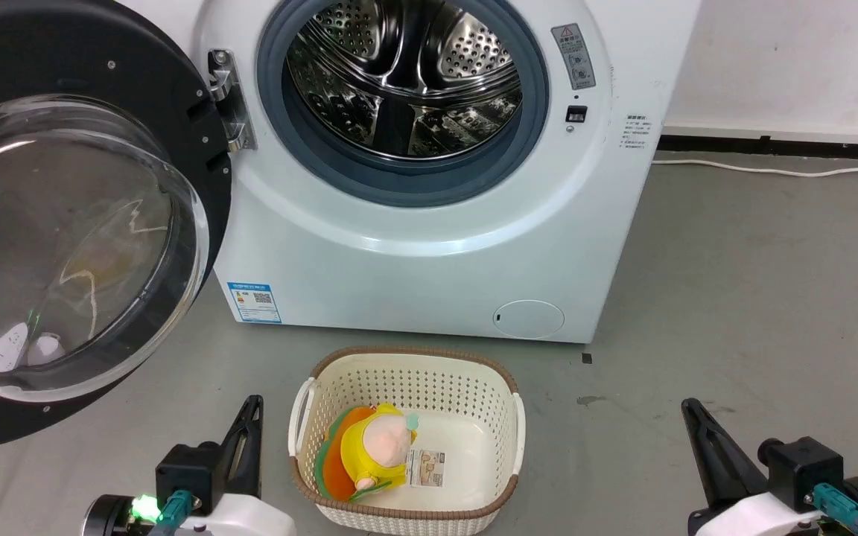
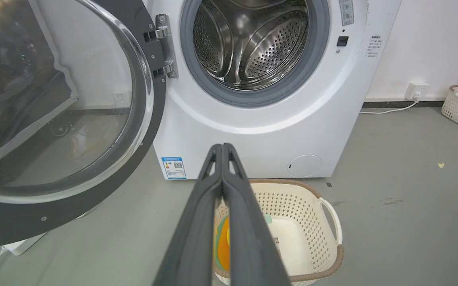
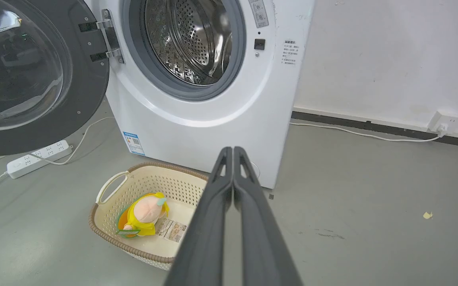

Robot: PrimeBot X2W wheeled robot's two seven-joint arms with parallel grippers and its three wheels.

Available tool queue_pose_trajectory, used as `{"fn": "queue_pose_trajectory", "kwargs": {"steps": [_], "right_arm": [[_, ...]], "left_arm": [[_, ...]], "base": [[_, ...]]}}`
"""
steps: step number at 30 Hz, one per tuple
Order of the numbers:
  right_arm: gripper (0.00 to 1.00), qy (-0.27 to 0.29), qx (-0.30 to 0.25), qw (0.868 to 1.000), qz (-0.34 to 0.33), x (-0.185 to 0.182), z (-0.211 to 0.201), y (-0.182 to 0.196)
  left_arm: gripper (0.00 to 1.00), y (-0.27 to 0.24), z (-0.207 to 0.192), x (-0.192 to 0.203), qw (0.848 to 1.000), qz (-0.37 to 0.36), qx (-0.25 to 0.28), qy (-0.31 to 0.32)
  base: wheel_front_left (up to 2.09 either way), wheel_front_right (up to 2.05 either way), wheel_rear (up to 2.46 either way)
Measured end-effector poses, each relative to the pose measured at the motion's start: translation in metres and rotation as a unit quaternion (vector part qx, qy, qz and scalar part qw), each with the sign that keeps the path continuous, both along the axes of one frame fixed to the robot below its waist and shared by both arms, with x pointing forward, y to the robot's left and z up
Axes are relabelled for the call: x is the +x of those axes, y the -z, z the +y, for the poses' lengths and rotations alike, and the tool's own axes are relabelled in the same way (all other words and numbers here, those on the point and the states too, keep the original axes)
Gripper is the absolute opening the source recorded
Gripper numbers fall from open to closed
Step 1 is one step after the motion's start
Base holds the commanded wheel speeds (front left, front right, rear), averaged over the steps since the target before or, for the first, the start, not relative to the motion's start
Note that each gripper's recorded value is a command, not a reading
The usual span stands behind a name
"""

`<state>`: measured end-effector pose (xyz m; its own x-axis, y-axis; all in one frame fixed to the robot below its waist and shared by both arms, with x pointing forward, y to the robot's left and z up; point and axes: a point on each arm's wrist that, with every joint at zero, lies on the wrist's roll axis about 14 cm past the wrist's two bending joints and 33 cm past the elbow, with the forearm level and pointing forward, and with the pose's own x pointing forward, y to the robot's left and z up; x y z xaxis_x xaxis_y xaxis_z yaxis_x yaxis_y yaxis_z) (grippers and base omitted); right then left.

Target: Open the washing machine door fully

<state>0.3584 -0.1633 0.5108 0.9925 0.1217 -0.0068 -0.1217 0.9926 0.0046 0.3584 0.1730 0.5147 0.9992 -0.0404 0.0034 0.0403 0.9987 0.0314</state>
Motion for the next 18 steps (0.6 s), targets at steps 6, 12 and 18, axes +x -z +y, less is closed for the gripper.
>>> {"fn": "queue_pose_trajectory", "kwargs": {"steps": [6, 12, 18], "right_arm": [[0.0, 0.0, -0.004, 1.0, 0.006, 0.001, 0.0001, 0.0006], [0.0, -0.001, -0.009, 1.0, 0.002, 0.0045, 0.0008, -0.004], [0.0, -0.002, -0.014, 1.0, 0.004, 0.0052, 0.0008, -0.0049]], "left_arm": [[0.0, -0.0009, 0.001, 0.0019, 1.0, 0.003, 0.001, -0.003], [0.0, -0.0048, 0.0024, 0.0051, 1.0, 0.0, 0.003, -0.005], [0.0, -0.005, 0.0035, 0.0066, 1.0, 0.003, 0.005, -0.009]], "base": [[0.0, 0.0, 0.0], [0.0, 0.0, 0.0], [0.0, 0.0, 0.0]]}}
